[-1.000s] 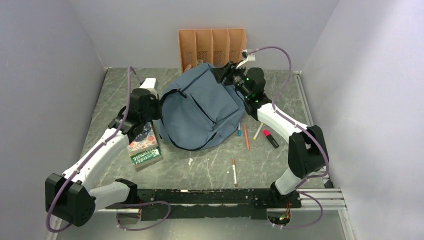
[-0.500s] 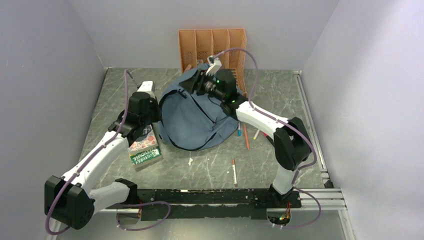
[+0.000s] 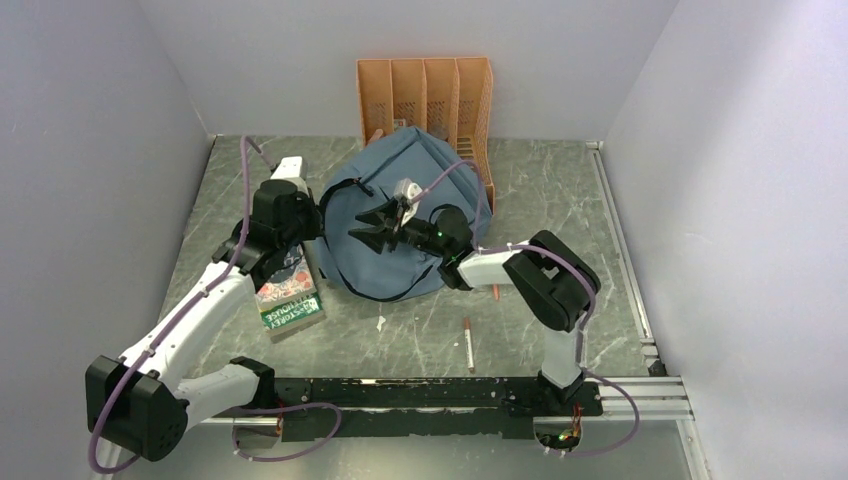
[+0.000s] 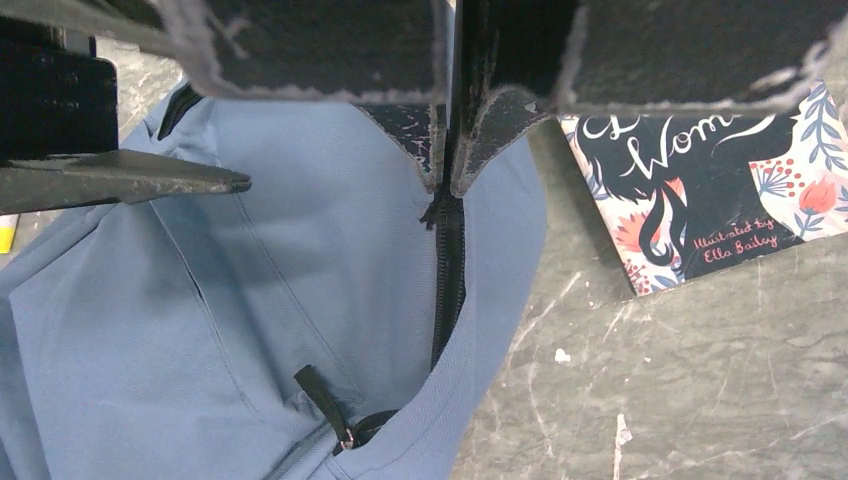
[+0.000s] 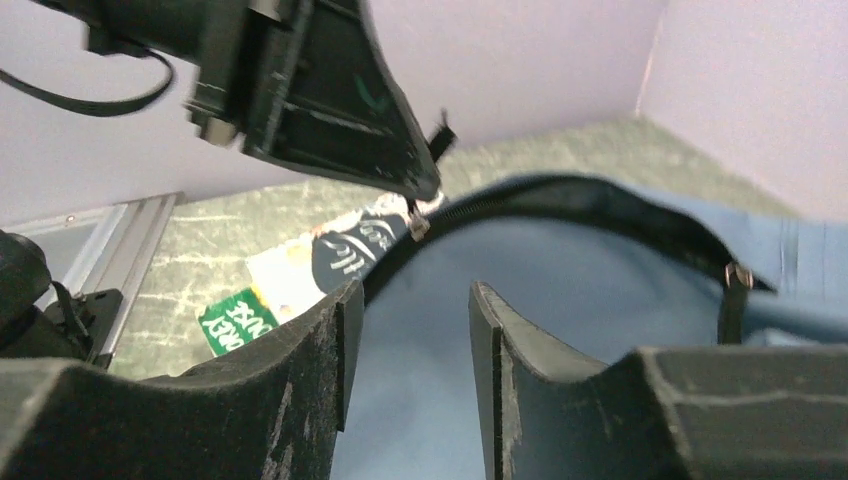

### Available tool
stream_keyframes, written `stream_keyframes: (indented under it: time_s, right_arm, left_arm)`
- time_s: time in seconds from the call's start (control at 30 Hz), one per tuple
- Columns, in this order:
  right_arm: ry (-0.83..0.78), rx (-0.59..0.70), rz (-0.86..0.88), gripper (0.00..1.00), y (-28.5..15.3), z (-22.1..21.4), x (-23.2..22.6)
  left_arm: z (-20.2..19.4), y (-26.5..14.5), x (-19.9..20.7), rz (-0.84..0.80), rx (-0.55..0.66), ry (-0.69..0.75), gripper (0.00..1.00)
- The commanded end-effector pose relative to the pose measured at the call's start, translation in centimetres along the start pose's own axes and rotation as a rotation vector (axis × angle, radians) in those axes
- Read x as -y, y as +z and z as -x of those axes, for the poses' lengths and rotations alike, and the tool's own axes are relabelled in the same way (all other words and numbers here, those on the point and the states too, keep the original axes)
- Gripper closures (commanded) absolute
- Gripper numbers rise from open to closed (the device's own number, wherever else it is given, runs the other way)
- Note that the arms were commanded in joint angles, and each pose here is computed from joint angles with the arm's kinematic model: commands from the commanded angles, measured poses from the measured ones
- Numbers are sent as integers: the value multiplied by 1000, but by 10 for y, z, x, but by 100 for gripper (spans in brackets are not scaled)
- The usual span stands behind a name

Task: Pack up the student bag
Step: Unzip the student bag at the center of the board.

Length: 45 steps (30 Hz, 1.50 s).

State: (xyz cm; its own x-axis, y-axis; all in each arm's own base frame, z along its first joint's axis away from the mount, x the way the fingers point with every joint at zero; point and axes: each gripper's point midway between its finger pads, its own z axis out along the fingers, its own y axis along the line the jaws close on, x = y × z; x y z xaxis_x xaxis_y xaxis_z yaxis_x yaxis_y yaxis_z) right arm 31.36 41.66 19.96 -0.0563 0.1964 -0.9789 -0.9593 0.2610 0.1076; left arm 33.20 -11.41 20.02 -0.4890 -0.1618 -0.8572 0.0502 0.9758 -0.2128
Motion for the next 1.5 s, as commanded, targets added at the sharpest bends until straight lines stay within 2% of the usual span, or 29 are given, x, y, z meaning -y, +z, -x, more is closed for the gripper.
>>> stream_keyframes:
  time_s: [0.0, 0.13, 0.33, 0.97, 1.2, 1.33, 1.47]
  right_arm:
    - [-261, 260, 114, 51, 15, 54, -22]
    - [-303, 240, 98, 47, 32, 42, -22]
    - [-349, 215, 66, 46, 45, 31, -14]
    - [-311, 170, 63, 43, 67, 1, -6]
    - [-302, 199, 44, 47, 73, 5, -2]
    - [-295, 202, 42, 56, 76, 4, 0]
    - [-297, 210, 36, 69, 75, 2, 1]
  left_arm:
    - [31, -5, 16, -65, 76, -15, 95]
    - [34, -7, 21, -96, 87, -13, 95]
    - [37, -8, 29, -136, 91, -12, 95]
    - [42, -12, 38, -186, 103, 10, 95]
    - [40, -11, 41, -208, 95, 19, 95]
    - [40, -12, 43, -217, 94, 22, 93]
    - [39, -12, 44, -223, 93, 21, 87]
